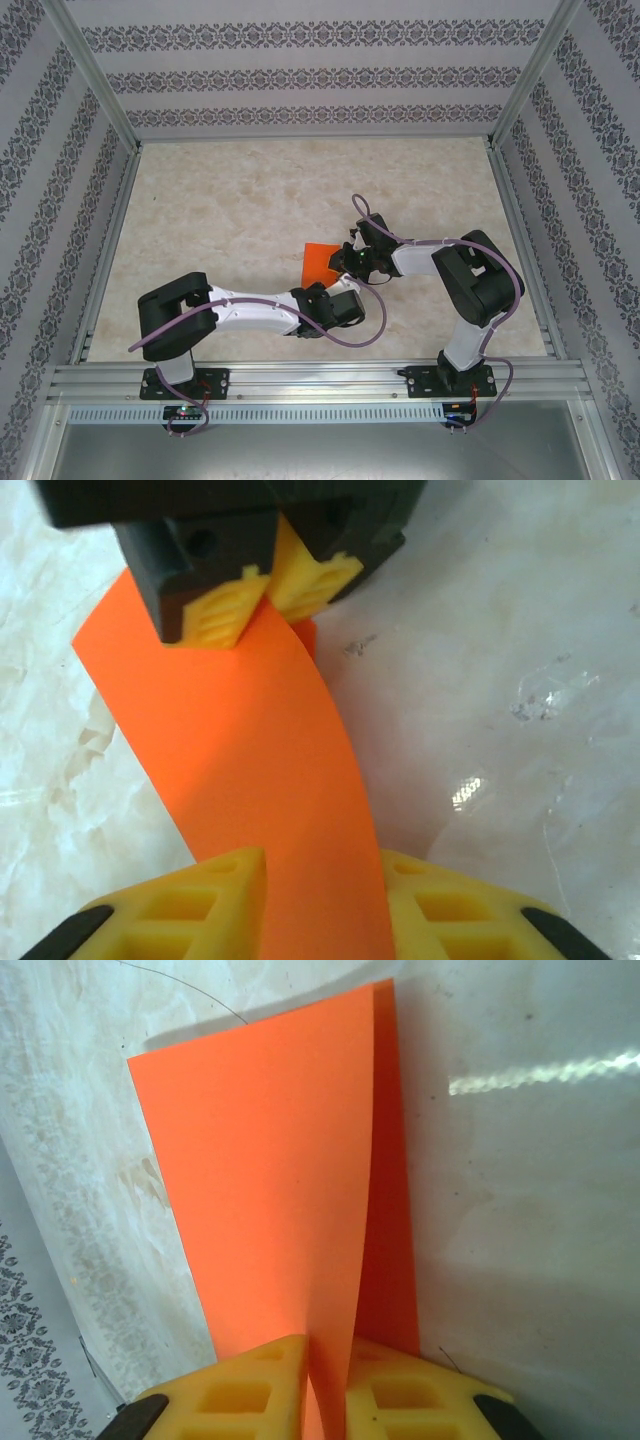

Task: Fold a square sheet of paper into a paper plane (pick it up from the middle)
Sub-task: Third fold the triangle at the center of the table.

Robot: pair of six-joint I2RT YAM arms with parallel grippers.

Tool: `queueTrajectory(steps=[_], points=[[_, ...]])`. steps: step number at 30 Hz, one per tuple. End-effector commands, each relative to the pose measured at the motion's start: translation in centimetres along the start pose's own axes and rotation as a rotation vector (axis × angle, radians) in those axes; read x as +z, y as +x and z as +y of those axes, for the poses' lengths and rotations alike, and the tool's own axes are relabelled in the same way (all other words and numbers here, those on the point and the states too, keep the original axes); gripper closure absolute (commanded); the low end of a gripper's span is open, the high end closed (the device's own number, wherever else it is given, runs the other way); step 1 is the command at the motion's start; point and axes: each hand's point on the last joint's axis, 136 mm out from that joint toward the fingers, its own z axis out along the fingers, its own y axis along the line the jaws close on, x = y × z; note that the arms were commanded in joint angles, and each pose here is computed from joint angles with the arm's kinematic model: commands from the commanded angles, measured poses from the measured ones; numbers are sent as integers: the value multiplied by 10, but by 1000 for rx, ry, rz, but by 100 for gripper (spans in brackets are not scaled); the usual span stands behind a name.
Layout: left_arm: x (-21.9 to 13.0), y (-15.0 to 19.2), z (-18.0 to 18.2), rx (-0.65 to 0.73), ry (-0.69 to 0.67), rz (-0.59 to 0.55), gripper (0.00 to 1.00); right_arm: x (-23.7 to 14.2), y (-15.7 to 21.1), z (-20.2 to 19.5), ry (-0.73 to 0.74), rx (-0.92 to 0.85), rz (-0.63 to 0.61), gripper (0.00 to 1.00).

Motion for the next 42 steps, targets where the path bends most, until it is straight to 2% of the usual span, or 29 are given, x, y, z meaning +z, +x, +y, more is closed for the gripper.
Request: queueTrajectory(steps=[1, 6, 10, 13, 16, 22, 25, 27, 31, 36, 42], points=[[-12, -12, 9, -39, -10, -60, 73, 2, -2, 1, 0, -9, -2, 84], [-14, -8, 5, -25, 26, -55, 92, 1, -3, 2, 2, -13, -4, 82], [-12, -9, 4, -48, 82, -45, 100, -2, -5, 4, 2, -20, -12, 79], [-13, -10, 1, -85, 182, -41, 100, -9, -9, 5, 12, -26, -33, 77], [-14, -11, -3, -153, 331, -26, 100, -21, -14, 5, 26, -36, -63, 70], [-10, -8, 1, -278, 538, 17, 100, -52, -25, 6, 80, -57, -154, 66], [-7, -6, 4, -316, 595, 32, 100, -60, -30, 17, 59, -75, -186, 70], [-7, -7, 5, -339, 632, 37, 100, -60, -32, 29, 26, -95, -183, 79], [-5, -8, 11, -397, 682, 41, 100, -39, -31, 46, -11, -123, -122, 89], [-5, -11, 17, -451, 732, 40, 100, -8, -33, 42, 35, -125, -63, 92], [-5, -17, 21, -517, 795, 36, 100, 6, -36, 23, 130, -146, -32, 92]])
